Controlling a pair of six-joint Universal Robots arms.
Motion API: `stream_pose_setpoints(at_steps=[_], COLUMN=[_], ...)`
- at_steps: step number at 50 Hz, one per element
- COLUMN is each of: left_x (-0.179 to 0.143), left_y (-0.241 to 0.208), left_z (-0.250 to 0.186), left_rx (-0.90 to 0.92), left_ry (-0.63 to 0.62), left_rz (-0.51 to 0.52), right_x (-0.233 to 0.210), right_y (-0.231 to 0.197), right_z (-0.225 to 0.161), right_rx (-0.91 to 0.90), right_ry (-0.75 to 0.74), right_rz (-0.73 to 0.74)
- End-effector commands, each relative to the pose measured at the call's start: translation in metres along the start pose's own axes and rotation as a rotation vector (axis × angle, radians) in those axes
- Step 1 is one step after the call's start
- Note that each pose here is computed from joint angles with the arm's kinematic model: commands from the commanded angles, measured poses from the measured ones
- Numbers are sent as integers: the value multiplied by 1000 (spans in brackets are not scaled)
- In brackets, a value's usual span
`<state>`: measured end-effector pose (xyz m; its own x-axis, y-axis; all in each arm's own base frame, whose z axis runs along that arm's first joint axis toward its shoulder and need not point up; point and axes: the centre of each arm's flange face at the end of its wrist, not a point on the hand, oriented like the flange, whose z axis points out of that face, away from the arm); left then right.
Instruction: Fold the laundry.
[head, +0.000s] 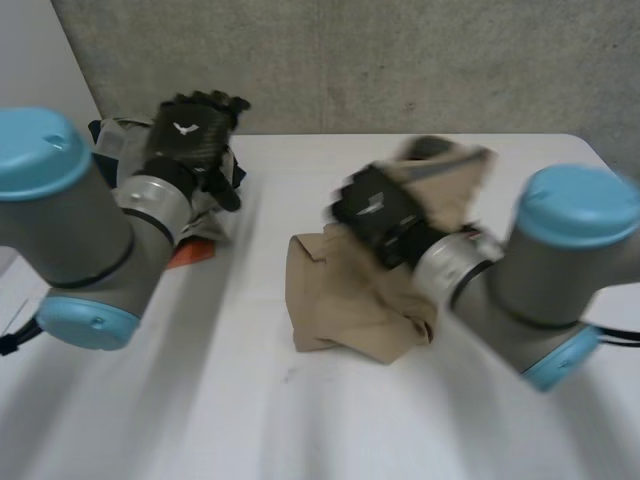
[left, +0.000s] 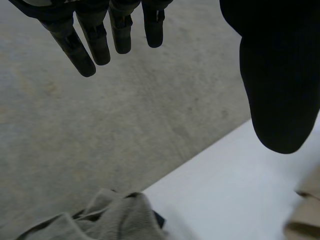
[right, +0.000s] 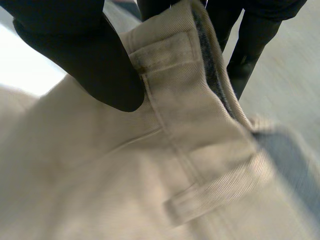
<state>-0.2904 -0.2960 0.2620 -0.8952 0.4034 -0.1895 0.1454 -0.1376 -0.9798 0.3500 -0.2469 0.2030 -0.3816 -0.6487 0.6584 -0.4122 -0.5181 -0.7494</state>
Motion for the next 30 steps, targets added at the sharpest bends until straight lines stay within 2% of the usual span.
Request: stream_pose_setpoints(at_steps=[1,6,12,17,25,30], left_x=[-26,-31,-34,-27,19,68], left_y=[-13,-20,-35,-51,-72,-48], left_z=[-10,-11,-4,2,8,10], left_rx=[10,30,80,127,138,9], left_ry=[-55,-58,-63,-49,84,214], left_rz=[-26,-24,-23,-27,-43,-41], right_x=[-61,-44,-6,32,80,84], right_y=[-15,-31,-48,-48,-22,-8], right_z=[14,14,0,-15,-33,-24], right_rx=[104,100,51,-20,-264,-358], right_ry=[-201,-139,16,157,265,243], right_rz=[9,102,377,506,588,680])
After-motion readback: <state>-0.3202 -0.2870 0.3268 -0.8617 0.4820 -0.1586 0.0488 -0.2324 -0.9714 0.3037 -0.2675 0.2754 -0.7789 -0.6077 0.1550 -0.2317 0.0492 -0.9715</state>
